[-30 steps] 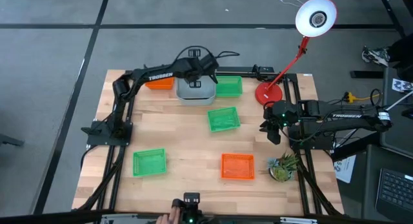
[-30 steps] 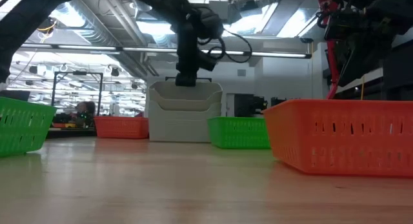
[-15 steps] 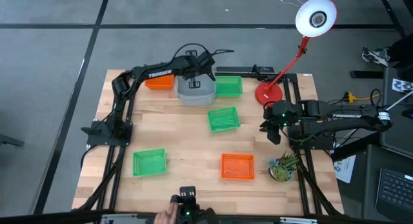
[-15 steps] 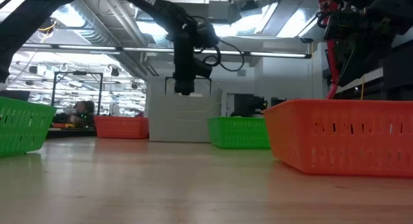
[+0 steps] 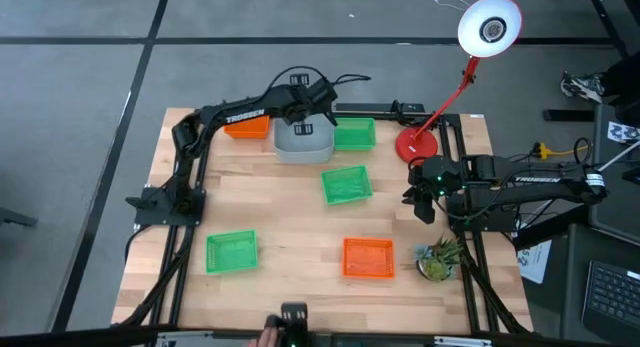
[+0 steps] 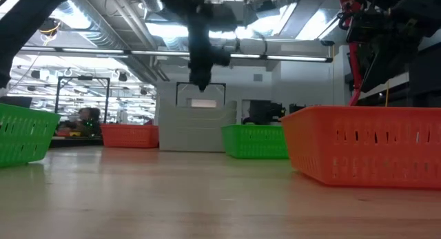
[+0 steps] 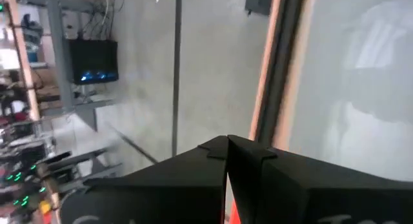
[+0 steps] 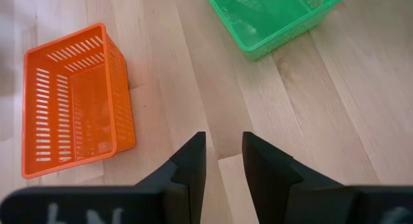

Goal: Stack baskets by color
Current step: Move the left green bin to the middle of the table

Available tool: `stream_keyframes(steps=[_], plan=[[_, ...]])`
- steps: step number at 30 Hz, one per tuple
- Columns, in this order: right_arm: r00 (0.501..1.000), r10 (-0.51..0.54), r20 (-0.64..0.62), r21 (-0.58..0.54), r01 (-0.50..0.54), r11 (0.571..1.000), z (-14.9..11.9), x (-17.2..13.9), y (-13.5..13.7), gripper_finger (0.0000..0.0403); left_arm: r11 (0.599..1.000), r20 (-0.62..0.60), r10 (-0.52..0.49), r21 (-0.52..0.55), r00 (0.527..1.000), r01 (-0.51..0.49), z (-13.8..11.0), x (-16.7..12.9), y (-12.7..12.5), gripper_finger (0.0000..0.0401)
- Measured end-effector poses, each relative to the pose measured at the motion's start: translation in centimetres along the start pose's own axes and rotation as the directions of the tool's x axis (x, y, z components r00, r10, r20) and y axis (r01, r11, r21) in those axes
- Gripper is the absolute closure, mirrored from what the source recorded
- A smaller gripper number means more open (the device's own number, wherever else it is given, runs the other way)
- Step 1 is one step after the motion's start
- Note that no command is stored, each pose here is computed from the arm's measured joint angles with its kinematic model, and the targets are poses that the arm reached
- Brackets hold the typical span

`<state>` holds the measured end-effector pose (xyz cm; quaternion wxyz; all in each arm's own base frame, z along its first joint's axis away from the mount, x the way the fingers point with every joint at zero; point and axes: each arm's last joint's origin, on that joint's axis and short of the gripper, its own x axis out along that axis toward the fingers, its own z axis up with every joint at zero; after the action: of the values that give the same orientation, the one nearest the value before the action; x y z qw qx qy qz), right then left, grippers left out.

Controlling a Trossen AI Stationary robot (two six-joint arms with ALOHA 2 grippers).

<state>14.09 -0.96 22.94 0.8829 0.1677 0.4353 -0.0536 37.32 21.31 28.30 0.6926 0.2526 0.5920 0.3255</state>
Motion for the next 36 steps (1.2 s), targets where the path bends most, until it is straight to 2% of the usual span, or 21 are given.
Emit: stream_keyframes(steps=[4, 7, 9, 11, 12, 14, 17, 18, 20, 23, 25, 27, 30, 33, 36], plan=[[1.0, 0.0, 0.0, 0.0, 0.0, 1.0, 0.0, 0.0, 0.0, 0.0303, 0.989, 0.048, -0.14, -0.032, 0.989, 0.142, 0.1, -5.2, 0.0, 0.0401], [1.0, 0.0, 0.001, 0.006, 0.0, 1.0, 0.0, 0.0, 0.0, 0.0303, 0.946, 0.016, -0.315, -0.078, 0.949, 0.316, -1.1, -8.7, -0.5, 0.0401], [1.0, 0.0, 0.001, 0.006, 0.0, 1.0, 0.0, 0.0, 0.0, 0.0303, 0.885, -0.03, -0.453, -0.135, 0.891, 0.445, -2.4, -10.6, -0.9, 0.0401], [1.0, 0.0, 0.001, 0.007, 0.0, 1.0, 0.0, 0.0, 0.0, 0.0303, 0.811, -0.101, -0.573, -0.209, 0.813, 0.546, -3.7, -12.0, -1.6, 0.0401], [1.0, 0.0, 0.001, 0.007, 0.0, 1.0, 0.0, 0.0, 0.0, 0.0303, 0.785, -0.136, -0.609, -0.242, 0.781, 0.57, -4.2, -12.6, -2.2, 0.0401], [1.0, 0.0, 0.001, 0.008, 0.0, 1.0, 0.0, 0.0, 0.0, 0.0303, 0.75, -0.139, -0.65, -0.271, 0.747, 0.603, -4.7, -13.5, -3.8, 0.0401], [1.0, 0.0, 0.001, 0.008, 0.0, 1.0, 0.0, 0.0, 0.0, 0.0303, 0.648, -0.161, -0.761, -0.248, 0.629, 0.72, -6.5, -15.4, -6.2, 0.0401], [1.0, 0.0, 0.001, 0.007, 0.0, 1.0, 0.0, 0.0, 0.0, 0.0303, 0.631, -0.182, -0.776, -0.229, 0.604, 0.742, -7.4, -16.1, -7.1, 0.0401], [1.0, 0.0, 0.0, 0.006, 0.0, 1.0, 0.0, 0.0, 0.0, 0.0303, 0.62, -0.23, -0.783, -0.221, 0.578, 0.753, -9.2, -17.3, -8.9, 0.0401], [1.0, 0.0, 0.001, 0.005, 0.0, 1.0, 0.0, 0.0, 0.0, 0.0303, 0.637, -0.262, -0.771, -0.282, 0.581, 0.717, -12.6, -19.0, -11.0, 0.0401], [1.0, -0.002, 0.001, 0.004, 0.002, 1.0, 0.0, 0.0, 0.0, 0.0303, 0.63, -0.242, -0.775, -0.348, 0.583, 0.694, -14.5, -19.5, -12.6, 0.0401], [1.0, -0.01, 0.005, 0.003, 0.01, 1.0, 0.0, 0.1, 0.0, 0.0303, 0.597, -0.193, -0.798, -0.381, 0.571, 0.706, -16.3, -19.7, -14.3, 0.0401], [1.0, -0.011, 0.007, 0.003, 0.011, 1.0, 0.0, 0.1, 0.0, 0.0303, 0.526, -0.184, -0.849, -0.384, 0.495, 0.759, -18.7, -19.8, -17.0, 0.0401], [1.0, -0.01, 0.008, 0.006, 0.01, 1.0, 0.0, 0.1, 0.0, 0.0303, 0.484, -0.24, -0.875, -0.377, 0.421, 0.79, -20.4, -19.6, -19.8, 0.0401], [1.0, -0.01, 0.007, 0.008, 0.009, 1.0, 0.0, 0.1, 0.0, 0.0303, 0.455, -0.196, -0.89, -0.371, 0.411, 0.809, -20.9, -19.1, -22.1, 0.0401]])
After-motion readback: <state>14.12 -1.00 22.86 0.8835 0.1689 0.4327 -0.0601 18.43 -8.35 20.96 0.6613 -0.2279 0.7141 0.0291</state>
